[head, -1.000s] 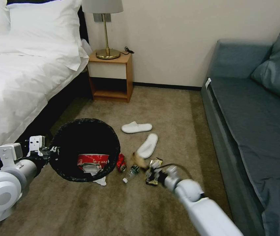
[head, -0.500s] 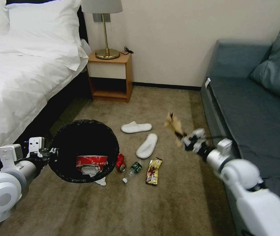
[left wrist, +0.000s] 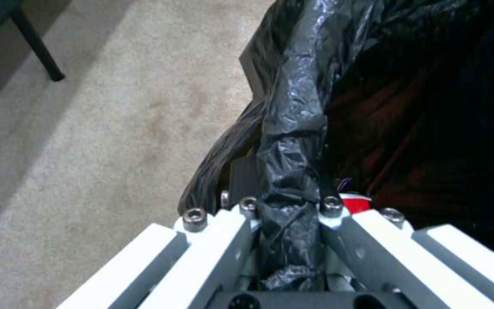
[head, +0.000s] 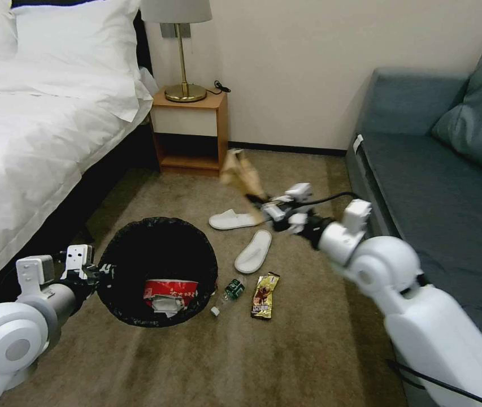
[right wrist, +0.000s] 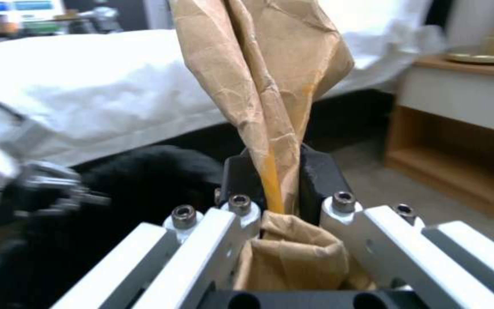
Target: Pick up the trash bin, then pick up the garbage on the floor and place it into the trash bin.
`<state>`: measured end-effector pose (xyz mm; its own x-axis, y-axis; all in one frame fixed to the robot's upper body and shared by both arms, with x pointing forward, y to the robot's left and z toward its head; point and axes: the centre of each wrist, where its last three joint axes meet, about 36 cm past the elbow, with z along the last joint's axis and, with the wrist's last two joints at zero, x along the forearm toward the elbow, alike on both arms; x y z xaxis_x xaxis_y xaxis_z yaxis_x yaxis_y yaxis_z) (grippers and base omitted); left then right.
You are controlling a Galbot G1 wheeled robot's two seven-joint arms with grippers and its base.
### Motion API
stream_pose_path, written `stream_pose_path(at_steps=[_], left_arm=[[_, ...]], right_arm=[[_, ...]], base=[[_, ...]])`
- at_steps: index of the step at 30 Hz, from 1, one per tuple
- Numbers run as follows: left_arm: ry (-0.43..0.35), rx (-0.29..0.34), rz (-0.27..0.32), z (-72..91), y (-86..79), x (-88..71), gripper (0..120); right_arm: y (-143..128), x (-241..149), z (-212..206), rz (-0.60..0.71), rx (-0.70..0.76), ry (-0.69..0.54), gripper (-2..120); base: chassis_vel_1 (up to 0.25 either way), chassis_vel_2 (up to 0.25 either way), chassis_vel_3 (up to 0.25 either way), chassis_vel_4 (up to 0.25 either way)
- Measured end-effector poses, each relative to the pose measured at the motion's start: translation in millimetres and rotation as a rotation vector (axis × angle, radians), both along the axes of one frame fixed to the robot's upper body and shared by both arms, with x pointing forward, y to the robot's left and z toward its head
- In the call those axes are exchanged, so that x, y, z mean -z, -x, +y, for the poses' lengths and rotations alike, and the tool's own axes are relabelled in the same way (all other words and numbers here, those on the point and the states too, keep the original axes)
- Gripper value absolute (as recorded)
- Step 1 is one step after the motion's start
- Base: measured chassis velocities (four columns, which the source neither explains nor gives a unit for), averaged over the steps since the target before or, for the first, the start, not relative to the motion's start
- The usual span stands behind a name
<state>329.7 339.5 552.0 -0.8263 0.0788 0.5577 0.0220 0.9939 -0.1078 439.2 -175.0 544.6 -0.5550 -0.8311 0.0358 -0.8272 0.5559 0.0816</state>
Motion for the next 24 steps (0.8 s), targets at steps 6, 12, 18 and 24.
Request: stream_pose_path(at_steps=[6,12,18,24], left_arm=[[0.021,0.003,0.019,-1.1,0.2,1.4,2],[0.025,0.001,0.023,-1.7,0.1,2.0,2],[0.025,0.005,0.029,-3.1,-0.3,3.5,2],[0.027,0.01,0.036,-5.8,-0.1,5.5,2]], right_arm=[[8,1,36,0.016,-0.104,0.001,8],[14,11,55,0.045,-0.154,0.022,8],[22,18,72,0.058,-0.14,0.033,26],[28,20,79,0.055,-0.156,0.04,48]], base=[[0.0,0.0,0.0,0.0],[0.0,0.0,0.0,0.0],[0.0,0.0,0.0,0.0],[0.0,0.0,0.0,0.0]])
